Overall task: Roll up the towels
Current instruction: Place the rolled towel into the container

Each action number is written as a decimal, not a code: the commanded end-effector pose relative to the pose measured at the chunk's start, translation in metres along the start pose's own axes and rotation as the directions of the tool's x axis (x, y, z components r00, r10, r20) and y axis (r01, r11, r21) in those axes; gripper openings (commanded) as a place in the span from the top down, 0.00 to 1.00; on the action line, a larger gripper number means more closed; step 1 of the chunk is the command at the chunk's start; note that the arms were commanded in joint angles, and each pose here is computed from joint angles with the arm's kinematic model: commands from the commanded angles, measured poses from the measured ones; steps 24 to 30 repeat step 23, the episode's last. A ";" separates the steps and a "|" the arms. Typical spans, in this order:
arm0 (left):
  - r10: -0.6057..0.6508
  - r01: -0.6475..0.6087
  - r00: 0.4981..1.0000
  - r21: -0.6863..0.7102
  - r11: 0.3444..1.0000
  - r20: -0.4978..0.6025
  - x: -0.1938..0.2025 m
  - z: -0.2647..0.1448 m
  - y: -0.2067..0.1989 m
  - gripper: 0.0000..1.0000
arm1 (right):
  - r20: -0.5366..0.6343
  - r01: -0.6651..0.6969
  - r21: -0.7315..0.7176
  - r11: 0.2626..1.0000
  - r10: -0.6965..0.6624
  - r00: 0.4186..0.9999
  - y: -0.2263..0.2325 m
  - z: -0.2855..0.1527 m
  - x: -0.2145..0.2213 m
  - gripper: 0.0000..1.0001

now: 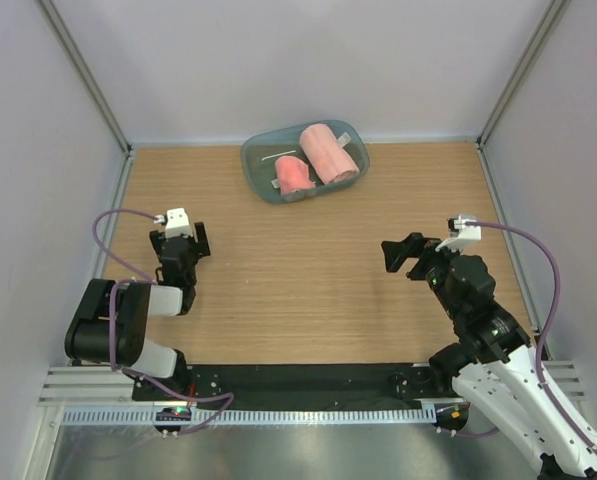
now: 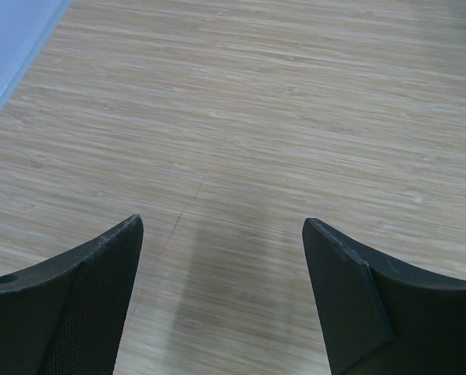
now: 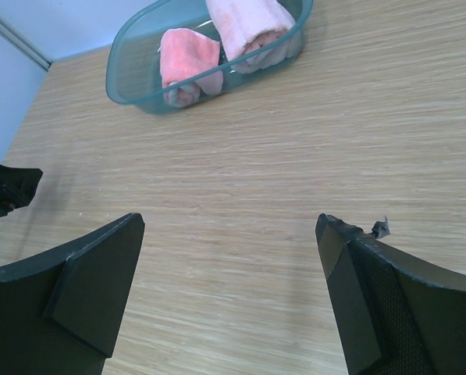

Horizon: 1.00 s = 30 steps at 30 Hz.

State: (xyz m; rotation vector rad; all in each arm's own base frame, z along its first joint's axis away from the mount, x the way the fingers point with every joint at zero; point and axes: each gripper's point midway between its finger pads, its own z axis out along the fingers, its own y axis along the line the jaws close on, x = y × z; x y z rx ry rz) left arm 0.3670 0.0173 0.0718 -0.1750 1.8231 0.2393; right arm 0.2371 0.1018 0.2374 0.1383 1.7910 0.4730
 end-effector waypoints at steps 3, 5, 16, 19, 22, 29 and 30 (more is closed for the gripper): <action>-0.075 0.073 0.991 0.026 0.997 0.115 -0.023 0.004 -0.001 0.00 | 0.044 -0.060 -0.029 0.998 0.061 0.997 0.011 0.010 -0.010 0.00; -0.077 0.074 0.989 0.026 0.997 0.123 -0.025 0.004 -0.001 0.00 | 0.028 -0.064 -0.016 0.998 0.065 0.998 0.010 0.013 -0.007 0.00; -0.076 0.073 0.989 0.026 0.997 0.125 -0.024 0.004 -0.001 0.00 | -0.048 0.156 0.099 0.983 -0.151 0.987 -0.020 0.027 0.014 0.00; -0.081 0.078 0.991 0.034 0.996 0.110 -0.025 0.009 0.000 0.00 | -0.043 0.196 0.158 0.968 -0.192 0.981 -0.035 0.033 0.020 0.00; -0.099 0.092 0.991 0.085 0.992 0.087 -0.021 0.009 -0.002 0.00 | -0.016 0.238 0.219 0.946 -0.240 0.971 -0.049 0.038 0.018 0.00; -0.100 0.091 0.991 0.092 0.992 0.094 -0.022 0.008 -0.003 0.00 | -0.028 0.261 0.241 0.935 -0.262 0.965 -0.057 0.039 0.026 0.00; -0.100 0.091 0.991 0.092 0.992 0.094 -0.022 0.008 -0.003 0.00 | -0.028 0.261 0.241 0.935 -0.262 0.965 -0.057 0.039 0.026 0.00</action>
